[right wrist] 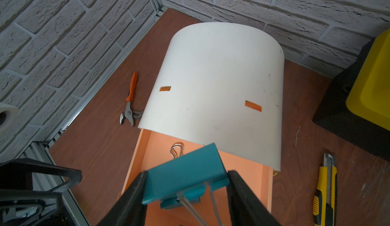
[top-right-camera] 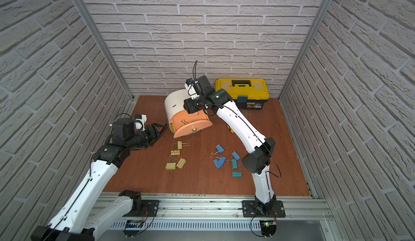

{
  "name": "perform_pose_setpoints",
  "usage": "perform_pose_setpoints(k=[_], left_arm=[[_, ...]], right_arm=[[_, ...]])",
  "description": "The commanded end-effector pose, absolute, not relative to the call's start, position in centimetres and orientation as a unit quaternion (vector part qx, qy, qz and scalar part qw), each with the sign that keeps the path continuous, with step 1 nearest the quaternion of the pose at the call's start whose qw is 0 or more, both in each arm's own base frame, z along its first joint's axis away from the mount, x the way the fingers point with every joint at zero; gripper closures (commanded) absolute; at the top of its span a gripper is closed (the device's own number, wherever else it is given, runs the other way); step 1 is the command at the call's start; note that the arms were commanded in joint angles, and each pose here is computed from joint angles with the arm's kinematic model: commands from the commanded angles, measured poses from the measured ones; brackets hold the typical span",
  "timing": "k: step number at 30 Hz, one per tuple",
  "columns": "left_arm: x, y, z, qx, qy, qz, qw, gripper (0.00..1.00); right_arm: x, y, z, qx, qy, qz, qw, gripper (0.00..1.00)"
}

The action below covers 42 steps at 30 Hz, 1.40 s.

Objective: Put the binder clips in the drawer according to color
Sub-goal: Place the binder clip in the drawer.

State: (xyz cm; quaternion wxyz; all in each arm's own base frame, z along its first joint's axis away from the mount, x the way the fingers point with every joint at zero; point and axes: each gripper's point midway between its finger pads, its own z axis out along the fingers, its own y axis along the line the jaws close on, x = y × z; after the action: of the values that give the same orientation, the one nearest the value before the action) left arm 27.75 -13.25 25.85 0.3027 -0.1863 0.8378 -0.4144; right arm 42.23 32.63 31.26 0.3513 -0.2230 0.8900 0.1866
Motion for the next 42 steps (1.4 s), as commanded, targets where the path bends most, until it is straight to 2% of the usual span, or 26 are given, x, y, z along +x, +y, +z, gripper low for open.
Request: perform_pose_setpoints(k=[1, 11, 20, 26, 35, 36, 42], left_arm=[[27.8, -13.0, 26.1, -0.187, 0.833, -0.415, 0.315, 0.35], [27.7, -12.9, 25.7, -0.189, 0.835, -0.413, 0.311, 0.35], [27.9, -13.0, 25.7, -0.186, 0.835, -0.415, 0.309, 0.35], [27.9, -13.1, 25.8, -0.185, 0.835, -0.416, 0.309, 0.35], [27.7, -12.9, 25.9, -0.187, 0.835, -0.415, 0.310, 0.35], [27.7, -12.9, 25.9, -0.187, 0.835, -0.414, 0.310, 0.35], [27.1, -12.8, 26.2, -0.181, 0.842, -0.406, 0.305, 0.36]], right_arm=[[42.8, 33.5, 32.2, -0.233, 0.878, 0.186, 0.374, 0.52], [42.5, 33.5, 31.6, -0.240, 0.879, 0.177, 0.371, 0.50], [42.2, 33.3, 31.7, -0.237, 0.879, 0.174, 0.375, 0.37], [42.3, 33.1, 32.2, -0.234, 0.877, 0.173, 0.383, 0.32], [42.1, 32.1, 32.7, -0.226, 0.879, 0.156, 0.390, 0.31], [41.3, 31.3, 34.4, -0.223, 0.873, 0.157, 0.404, 0.31], [38.3, 27.1, 34.3, -0.192, 0.888, 0.124, 0.400, 0.31]])
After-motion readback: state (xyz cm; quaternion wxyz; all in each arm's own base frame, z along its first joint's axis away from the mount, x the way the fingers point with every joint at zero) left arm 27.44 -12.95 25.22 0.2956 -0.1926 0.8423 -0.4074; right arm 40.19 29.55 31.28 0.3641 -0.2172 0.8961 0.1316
